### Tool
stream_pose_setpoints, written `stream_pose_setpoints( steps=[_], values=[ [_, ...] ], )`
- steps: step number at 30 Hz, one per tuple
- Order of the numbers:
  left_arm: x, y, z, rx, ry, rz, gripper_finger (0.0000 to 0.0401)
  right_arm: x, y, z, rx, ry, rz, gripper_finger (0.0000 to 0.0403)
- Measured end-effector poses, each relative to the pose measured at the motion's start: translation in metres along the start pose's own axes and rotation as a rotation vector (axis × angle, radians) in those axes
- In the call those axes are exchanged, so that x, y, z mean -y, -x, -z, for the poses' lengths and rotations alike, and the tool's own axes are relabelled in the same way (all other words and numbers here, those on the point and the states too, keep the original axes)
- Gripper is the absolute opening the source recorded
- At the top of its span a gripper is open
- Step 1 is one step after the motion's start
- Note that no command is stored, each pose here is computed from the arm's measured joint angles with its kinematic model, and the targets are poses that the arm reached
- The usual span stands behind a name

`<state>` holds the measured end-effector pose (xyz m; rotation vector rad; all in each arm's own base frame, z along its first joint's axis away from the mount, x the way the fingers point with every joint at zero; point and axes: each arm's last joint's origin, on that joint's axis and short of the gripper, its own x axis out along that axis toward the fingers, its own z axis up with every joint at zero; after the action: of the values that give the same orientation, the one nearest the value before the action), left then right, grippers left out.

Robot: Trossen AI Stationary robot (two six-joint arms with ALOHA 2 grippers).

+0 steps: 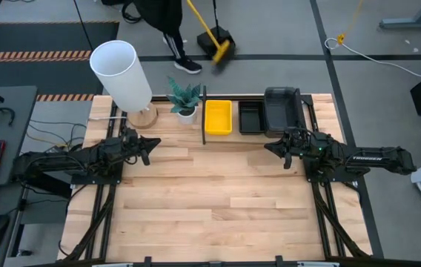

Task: Stack baskets on shelf by color
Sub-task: Return to Home Position

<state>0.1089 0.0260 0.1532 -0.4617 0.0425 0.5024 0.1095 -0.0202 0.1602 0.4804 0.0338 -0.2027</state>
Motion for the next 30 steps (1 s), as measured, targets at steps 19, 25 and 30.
stream_pose_setpoints(
  steps=[19,25,30],
  values=[
    [-0.0001,0.0000,0.0000,0.000,0.000,0.000,0.0034,0.0000,0.0000,0.0000,0.000,0.000,0.000,0.0013],
    [0.0000,0.0000,0.0000,0.000,0.000,0.000,0.0026,0.0000,0.0000,0.0000,0.000,0.000,0.000,0.0014],
    [0.0000,0.0000,0.0000,0.000,0.000,0.000,0.0028,0.0000,0.0000,0.0000,-0.001,0.000,0.000,0.0014]
  ],
)
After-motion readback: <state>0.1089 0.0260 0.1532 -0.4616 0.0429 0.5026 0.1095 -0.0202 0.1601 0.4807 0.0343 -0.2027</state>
